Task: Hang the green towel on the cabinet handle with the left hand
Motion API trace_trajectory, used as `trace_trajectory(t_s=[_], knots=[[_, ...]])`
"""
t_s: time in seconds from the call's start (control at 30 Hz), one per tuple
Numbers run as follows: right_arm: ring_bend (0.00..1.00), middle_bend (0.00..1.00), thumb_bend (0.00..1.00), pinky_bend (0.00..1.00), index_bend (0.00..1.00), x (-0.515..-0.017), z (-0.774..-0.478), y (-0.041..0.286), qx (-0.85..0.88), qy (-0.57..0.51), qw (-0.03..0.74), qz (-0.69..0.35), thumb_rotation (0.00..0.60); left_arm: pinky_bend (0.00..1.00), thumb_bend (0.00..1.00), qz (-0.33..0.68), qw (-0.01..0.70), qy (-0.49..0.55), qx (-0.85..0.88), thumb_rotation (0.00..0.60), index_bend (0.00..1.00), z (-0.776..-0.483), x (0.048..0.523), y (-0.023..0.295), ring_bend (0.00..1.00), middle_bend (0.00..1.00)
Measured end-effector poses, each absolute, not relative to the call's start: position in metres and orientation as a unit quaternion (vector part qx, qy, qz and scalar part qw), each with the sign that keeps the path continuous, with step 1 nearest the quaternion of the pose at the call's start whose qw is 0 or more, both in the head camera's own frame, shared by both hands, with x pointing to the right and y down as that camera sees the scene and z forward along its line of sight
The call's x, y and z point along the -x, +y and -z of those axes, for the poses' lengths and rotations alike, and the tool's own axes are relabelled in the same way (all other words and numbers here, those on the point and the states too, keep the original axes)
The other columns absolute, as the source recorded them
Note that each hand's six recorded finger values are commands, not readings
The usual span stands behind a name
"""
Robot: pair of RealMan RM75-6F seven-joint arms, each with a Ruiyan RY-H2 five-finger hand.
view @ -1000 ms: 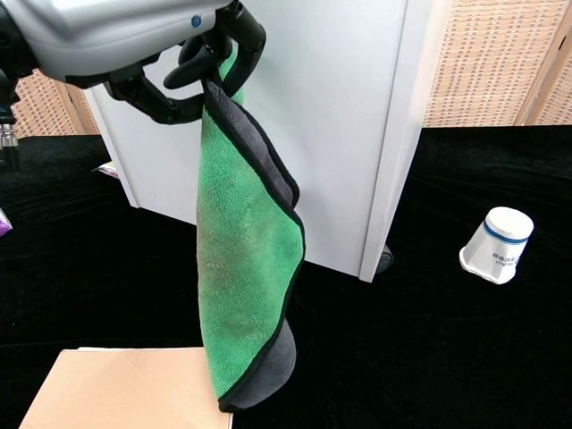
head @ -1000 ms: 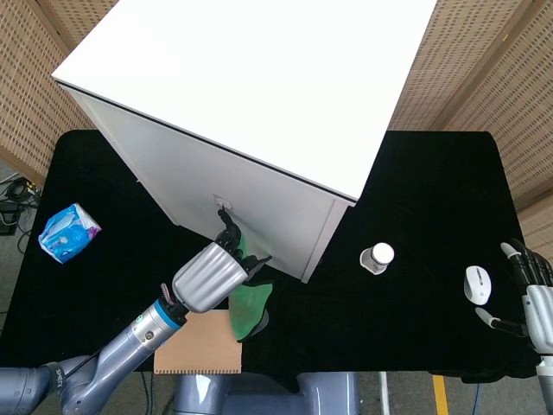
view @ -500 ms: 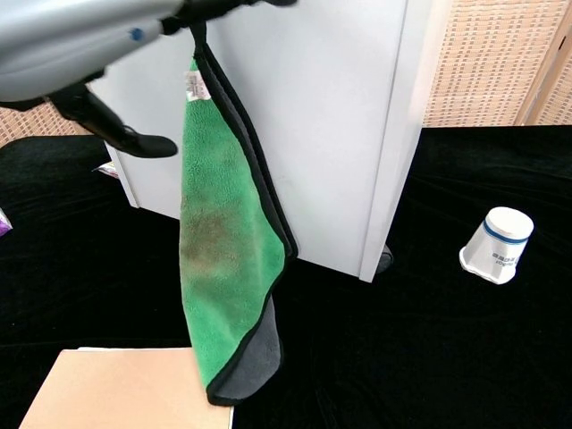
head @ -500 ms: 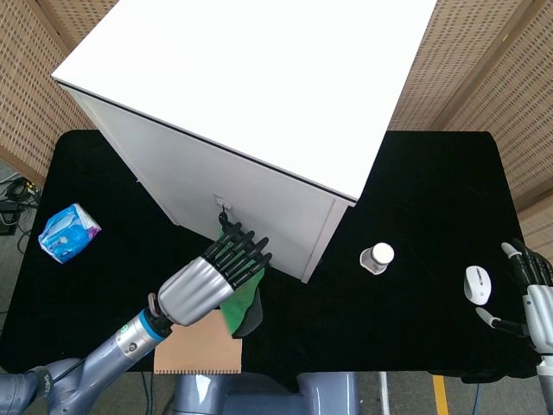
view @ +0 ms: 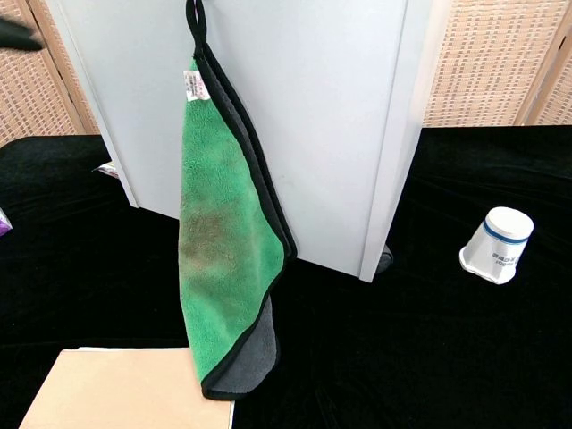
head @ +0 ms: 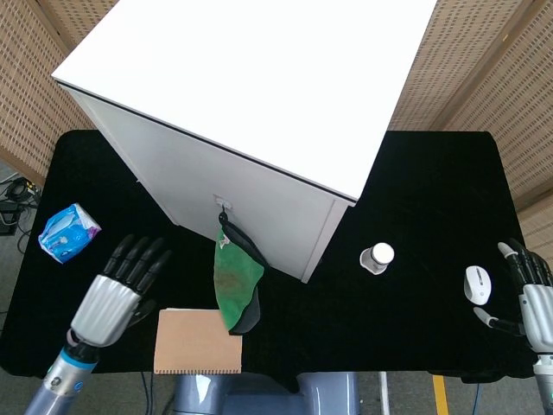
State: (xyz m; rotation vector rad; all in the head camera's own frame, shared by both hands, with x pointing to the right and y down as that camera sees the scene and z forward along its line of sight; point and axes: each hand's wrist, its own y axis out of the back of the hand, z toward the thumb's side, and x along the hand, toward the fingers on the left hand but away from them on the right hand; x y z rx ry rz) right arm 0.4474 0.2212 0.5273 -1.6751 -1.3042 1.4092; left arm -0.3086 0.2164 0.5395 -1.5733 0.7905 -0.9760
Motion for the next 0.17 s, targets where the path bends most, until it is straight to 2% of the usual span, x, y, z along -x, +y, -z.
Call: trace_trajectory(t_s=[0.17], knots=[[0.00,0.00,0.07,0.00,0.00,-0.444,-0.531,0.223,0.629,-0.482,0.295,-0.534,0.600,0.00,0.03,0.474,0.476,0.352,0.652,0.600,0.03,-0.551,0.350,0.233,0.00,0.00]])
